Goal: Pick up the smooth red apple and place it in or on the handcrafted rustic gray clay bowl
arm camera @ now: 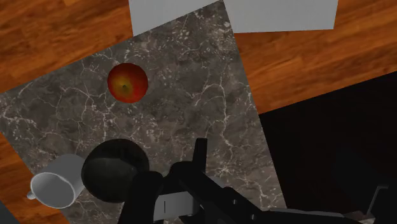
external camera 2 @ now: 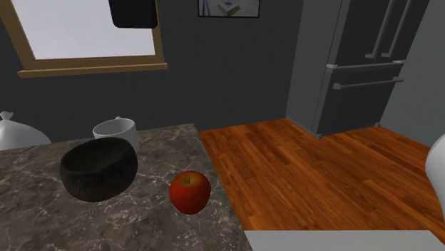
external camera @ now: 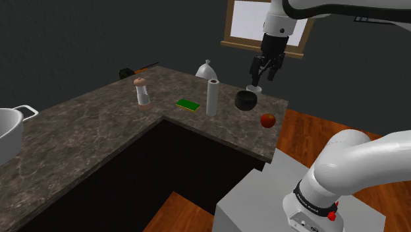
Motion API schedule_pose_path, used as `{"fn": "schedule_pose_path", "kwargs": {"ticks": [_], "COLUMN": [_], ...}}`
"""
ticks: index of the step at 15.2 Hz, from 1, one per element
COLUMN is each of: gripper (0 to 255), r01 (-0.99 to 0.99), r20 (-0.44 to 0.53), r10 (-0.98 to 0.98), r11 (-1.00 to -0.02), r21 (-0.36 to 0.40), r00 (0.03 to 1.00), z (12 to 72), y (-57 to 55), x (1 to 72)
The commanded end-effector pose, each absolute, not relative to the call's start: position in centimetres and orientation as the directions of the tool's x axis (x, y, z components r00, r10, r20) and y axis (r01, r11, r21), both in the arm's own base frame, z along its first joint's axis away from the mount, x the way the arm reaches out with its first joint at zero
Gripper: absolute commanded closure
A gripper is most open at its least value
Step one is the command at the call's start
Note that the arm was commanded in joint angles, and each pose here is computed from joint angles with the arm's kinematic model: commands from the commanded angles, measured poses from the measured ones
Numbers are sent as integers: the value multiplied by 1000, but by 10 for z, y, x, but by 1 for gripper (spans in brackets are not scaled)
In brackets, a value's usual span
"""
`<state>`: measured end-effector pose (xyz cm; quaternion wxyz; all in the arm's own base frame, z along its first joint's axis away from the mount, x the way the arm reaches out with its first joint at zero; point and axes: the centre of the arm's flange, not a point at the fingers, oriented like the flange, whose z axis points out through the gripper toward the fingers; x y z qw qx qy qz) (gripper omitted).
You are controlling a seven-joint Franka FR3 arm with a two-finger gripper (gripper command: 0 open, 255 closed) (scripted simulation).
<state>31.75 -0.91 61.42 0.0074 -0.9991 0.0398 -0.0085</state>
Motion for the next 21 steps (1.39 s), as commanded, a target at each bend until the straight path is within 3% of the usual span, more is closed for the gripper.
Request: {"fn": "schedule_pose_path", "kwargs": {"ticks": [1, 21], "gripper": [0, 0], "r01": [-79, -94], "r20": [16, -77], "r10": [-80, -97], "r11": [-997, -995], "r21": [-15, 34], "r00": [997, 992], "z": [614, 413], "y": [-9, -175], "x": [318, 326]}}
